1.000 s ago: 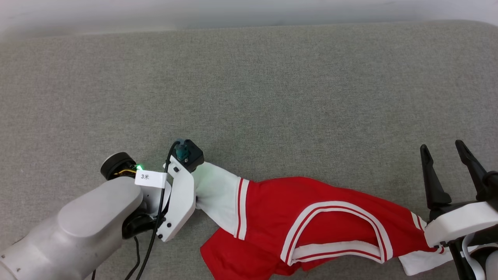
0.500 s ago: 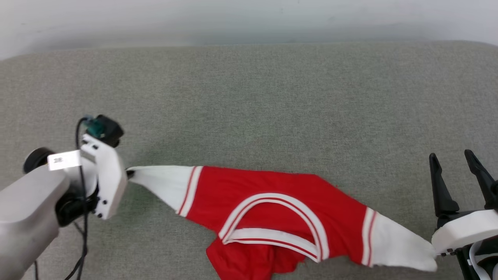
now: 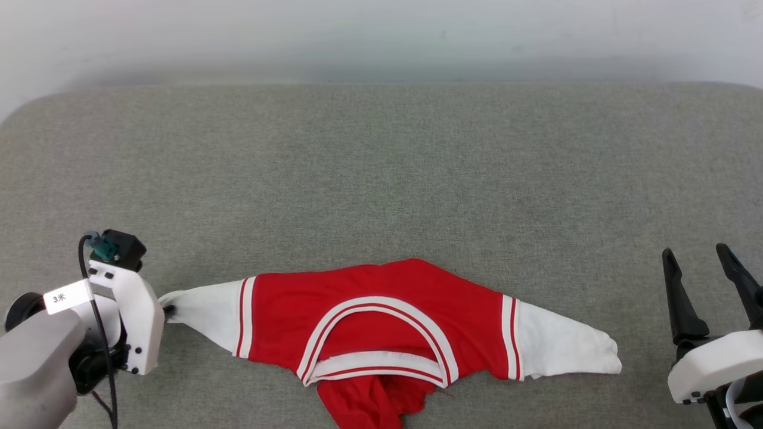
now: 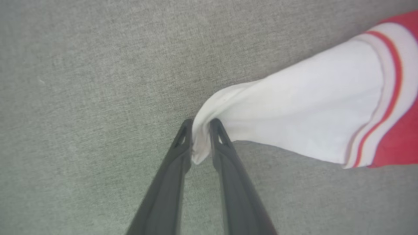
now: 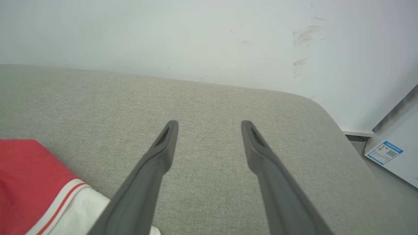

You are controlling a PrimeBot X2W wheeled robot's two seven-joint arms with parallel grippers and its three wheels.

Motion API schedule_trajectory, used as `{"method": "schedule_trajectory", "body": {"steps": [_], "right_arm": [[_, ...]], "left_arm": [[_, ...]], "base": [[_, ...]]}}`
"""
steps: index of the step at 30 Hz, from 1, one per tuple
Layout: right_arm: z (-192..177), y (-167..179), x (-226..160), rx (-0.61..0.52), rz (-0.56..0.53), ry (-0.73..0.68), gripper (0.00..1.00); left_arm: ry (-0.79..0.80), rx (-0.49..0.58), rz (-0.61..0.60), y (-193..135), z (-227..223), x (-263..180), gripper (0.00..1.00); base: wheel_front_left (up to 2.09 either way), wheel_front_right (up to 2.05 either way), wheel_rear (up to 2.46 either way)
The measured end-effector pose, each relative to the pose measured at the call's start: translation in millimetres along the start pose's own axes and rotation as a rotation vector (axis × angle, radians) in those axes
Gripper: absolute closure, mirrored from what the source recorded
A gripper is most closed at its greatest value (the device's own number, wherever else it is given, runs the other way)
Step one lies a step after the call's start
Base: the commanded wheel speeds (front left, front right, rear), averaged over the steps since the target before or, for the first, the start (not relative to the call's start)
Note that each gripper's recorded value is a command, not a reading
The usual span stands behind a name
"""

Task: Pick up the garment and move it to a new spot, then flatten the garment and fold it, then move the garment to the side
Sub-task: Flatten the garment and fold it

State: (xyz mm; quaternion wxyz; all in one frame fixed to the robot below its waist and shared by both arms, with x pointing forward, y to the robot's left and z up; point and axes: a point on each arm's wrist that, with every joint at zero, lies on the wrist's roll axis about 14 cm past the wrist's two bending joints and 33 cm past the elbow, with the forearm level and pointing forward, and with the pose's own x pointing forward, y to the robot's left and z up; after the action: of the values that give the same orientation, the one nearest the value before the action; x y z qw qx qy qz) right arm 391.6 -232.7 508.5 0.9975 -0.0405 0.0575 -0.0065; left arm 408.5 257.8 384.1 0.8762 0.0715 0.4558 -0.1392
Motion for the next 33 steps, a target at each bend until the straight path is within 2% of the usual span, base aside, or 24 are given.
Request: {"method": "schedule_trajectory", "body": {"steps": [8, 12, 18, 25, 33], "right_arm": [[7, 8, -5, 0.006, 0.026, -0.01, 0.0], [6, 12, -5, 0.017, 0.036, -0.009, 0.0], [0, 15, -1, 0.021, 0.043, 0.006, 0.0], [-4, 10, 5, 0.018, 0.03, 0.013, 0.0], [-10, 1, 10, 0.008, 0.005, 0.033, 0.0]], "left_arm": [[-0.151, 0.008, 0.03, 5, 29, -23, 0.0], [-0.176, 0.013, 0.033, 13, 51, -40, 0.0], [-0.058, 0.012, -0.013, 9, 54, -43, 0.0], [0.103, 0.025, -0.026, 6, 27, -23, 0.0], [0.206, -0.022, -0.04, 3, -6, 7, 0.0]], "base": [[0.0, 0.0, 0.0], [0.0, 0.0, 0.0], [0.0, 0.0, 0.0], [0.0, 0.0, 0.0], [0.0, 0.0, 0.0]]}}
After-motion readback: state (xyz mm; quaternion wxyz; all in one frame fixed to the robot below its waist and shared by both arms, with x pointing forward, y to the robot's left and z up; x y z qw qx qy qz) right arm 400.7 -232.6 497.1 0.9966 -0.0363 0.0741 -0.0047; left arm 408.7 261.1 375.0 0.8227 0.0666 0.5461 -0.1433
